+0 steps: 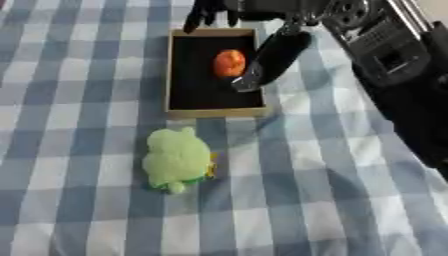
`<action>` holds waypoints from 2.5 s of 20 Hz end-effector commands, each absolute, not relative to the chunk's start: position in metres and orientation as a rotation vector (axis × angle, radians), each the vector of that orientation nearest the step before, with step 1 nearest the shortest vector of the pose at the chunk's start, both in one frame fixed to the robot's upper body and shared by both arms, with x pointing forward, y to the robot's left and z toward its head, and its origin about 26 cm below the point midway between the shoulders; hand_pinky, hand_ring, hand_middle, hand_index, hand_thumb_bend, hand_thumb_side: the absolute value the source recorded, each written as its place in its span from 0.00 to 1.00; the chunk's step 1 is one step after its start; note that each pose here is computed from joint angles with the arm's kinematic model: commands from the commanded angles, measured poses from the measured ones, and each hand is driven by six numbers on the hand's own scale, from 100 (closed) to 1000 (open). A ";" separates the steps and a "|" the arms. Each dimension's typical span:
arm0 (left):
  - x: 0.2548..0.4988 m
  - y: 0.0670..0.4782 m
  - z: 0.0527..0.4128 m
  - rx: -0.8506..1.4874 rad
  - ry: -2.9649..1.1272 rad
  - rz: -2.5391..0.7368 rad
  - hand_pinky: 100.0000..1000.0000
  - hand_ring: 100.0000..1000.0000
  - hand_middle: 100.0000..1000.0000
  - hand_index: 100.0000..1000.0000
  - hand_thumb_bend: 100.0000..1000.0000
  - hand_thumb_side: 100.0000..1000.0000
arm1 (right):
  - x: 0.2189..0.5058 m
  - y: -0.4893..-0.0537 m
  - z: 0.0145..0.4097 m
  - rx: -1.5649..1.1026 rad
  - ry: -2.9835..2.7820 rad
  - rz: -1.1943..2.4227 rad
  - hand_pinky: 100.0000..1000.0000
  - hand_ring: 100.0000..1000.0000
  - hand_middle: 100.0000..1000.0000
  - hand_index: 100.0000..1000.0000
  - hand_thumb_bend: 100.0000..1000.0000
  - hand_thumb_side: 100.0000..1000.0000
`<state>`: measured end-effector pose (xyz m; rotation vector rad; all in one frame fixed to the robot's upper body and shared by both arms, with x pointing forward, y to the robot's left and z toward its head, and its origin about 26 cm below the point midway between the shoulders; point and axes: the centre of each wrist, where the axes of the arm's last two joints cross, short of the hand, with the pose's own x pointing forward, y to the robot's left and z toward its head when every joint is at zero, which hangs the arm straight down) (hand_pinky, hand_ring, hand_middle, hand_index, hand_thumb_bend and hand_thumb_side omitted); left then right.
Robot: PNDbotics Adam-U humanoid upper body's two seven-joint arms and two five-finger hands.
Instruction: Pick up objects on the table and place them in the box.
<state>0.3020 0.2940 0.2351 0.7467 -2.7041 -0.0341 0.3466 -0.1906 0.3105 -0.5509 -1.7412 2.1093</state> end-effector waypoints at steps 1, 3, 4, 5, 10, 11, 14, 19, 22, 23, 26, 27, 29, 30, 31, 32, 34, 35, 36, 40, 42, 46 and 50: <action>0.299 0.298 0.244 0.772 -2.733 -0.060 0.82 0.80 0.69 0.82 0.02 0.66 | 0.340 -0.189 0.311 -0.552 -1.708 2.125 0.59 0.78 0.78 0.87 0.31 0.31; 0.299 0.298 0.244 0.771 -2.733 -0.062 0.82 0.80 0.69 0.82 0.02 0.66 | 0.340 -0.186 0.302 -0.514 -1.677 2.131 0.59 0.78 0.78 0.87 0.31 0.32; 0.299 0.298 0.244 0.771 -2.733 -0.062 0.82 0.80 0.69 0.82 0.02 0.66 | 0.340 -0.185 0.299 -0.505 -1.669 2.133 0.59 0.78 0.78 0.87 0.31 0.32; 0.299 0.297 0.244 0.770 -2.733 -0.062 0.82 0.80 0.69 0.82 0.02 0.66 | 0.340 -0.183 0.295 -0.487 -1.653 2.137 0.60 0.79 0.78 0.87 0.31 0.32; 0.299 0.297 0.244 0.767 -2.733 -0.062 0.82 0.80 0.69 0.82 0.02 0.66 | 0.341 -0.175 0.272 -0.474 -1.584 2.128 0.62 0.79 0.78 0.87 0.34 0.33; 0.299 0.297 0.244 0.766 -2.734 -0.063 0.82 0.80 0.69 0.82 0.02 0.66 | 0.341 -0.174 0.266 -0.485 -1.572 2.122 0.62 0.79 0.78 0.87 0.34 0.33; 0.299 0.297 0.244 0.765 -2.735 -0.062 0.82 0.80 0.69 0.82 0.02 0.66 | 0.341 -0.170 0.254 -0.486 -1.560 2.109 0.62 0.79 0.78 0.87 0.31 0.34; 0.299 0.297 0.245 0.764 -2.736 -0.062 0.82 0.80 0.69 0.82 0.02 0.66 | 0.340 -0.167 0.240 -0.462 -1.551 2.090 0.62 0.80 0.79 0.87 0.30 0.35; 0.299 0.296 0.245 0.762 -2.738 -0.063 0.82 0.80 0.69 0.82 0.02 0.66 | 0.341 -0.165 0.233 -0.448 -1.533 2.091 0.63 0.80 0.79 0.88 0.30 0.35; 0.299 0.296 0.245 0.762 -2.738 -0.063 0.82 0.80 0.69 0.82 0.02 0.66 | 0.342 -0.165 0.231 -0.447 -1.528 2.091 0.63 0.80 0.79 0.88 0.30 0.35; 0.299 0.296 0.245 0.761 -2.738 -0.063 0.82 0.80 0.69 0.82 0.02 0.65 | 0.343 -0.162 0.226 -0.434 -1.523 2.093 0.63 0.81 0.80 0.88 0.29 0.36; 0.299 0.296 0.245 0.760 -2.738 -0.063 0.82 0.80 0.69 0.82 0.02 0.65 | 0.343 -0.161 0.225 -0.427 -1.522 2.094 0.63 0.81 0.80 0.88 0.28 0.37; 0.299 0.296 0.245 0.759 -2.739 -0.064 0.82 0.80 0.69 0.82 0.02 0.65 | 0.344 -0.160 0.224 -0.418 -1.521 2.096 0.63 0.81 0.80 0.88 0.28 0.37; 0.299 0.296 0.245 0.759 -2.738 -0.063 0.82 0.80 0.69 0.82 0.02 0.65 | 0.344 -0.159 0.224 -0.407 -1.528 2.096 0.63 0.81 0.80 0.89 0.26 0.38; 0.299 0.296 0.245 0.760 -2.738 -0.062 0.82 0.80 0.69 0.82 0.02 0.65 | 0.344 -0.158 0.225 -0.396 -1.531 2.096 0.63 0.81 0.80 0.89 0.26 0.38; 0.299 0.296 0.245 0.760 -2.738 -0.062 0.82 0.80 0.69 0.82 0.01 0.65 | 0.343 -0.158 0.225 -0.387 -1.532 2.096 0.63 0.81 0.80 0.89 0.24 0.39; 0.299 0.296 0.245 0.758 -2.737 -0.063 0.82 0.80 0.69 0.82 0.02 0.65 | 0.343 -0.156 0.224 -0.361 -1.525 2.102 0.63 0.82 0.80 0.90 0.24 0.40; 0.299 0.296 0.245 0.758 -2.737 -0.063 0.82 0.80 0.69 0.82 0.02 0.65 | 0.343 -0.155 0.224 -0.355 -1.522 2.104 0.63 0.82 0.80 0.90 0.24 0.40; 0.299 0.296 0.245 0.758 -2.737 -0.063 0.82 0.80 0.69 0.82 0.02 0.64 | 0.343 -0.155 0.223 -0.352 -1.518 2.105 0.64 0.82 0.80 0.90 0.25 0.40; 0.299 0.296 0.245 0.756 -2.737 -0.063 0.82 0.80 0.69 0.82 0.01 0.64 | 0.346 -0.151 0.216 -0.350 -1.479 2.117 0.64 0.82 0.81 0.90 0.25 0.41; 0.299 0.296 0.245 0.756 -2.737 -0.063 0.82 0.80 0.69 0.82 0.01 0.63 | 0.347 -0.150 0.214 -0.350 -1.473 2.121 0.65 0.82 0.81 0.90 0.25 0.42; 0.299 0.296 0.245 0.753 -2.739 -0.063 0.82 0.80 0.69 0.82 0.01 0.63 | 0.349 -0.146 0.204 -0.317 -1.431 2.146 0.65 0.82 0.81 0.90 0.24 0.44; 0.299 0.296 0.244 0.750 -2.738 -0.061 0.82 0.80 0.69 0.82 0.01 0.63 | 0.353 -0.147 0.197 -0.327 -1.396 2.141 0.65 0.82 0.80 0.90 0.26 0.44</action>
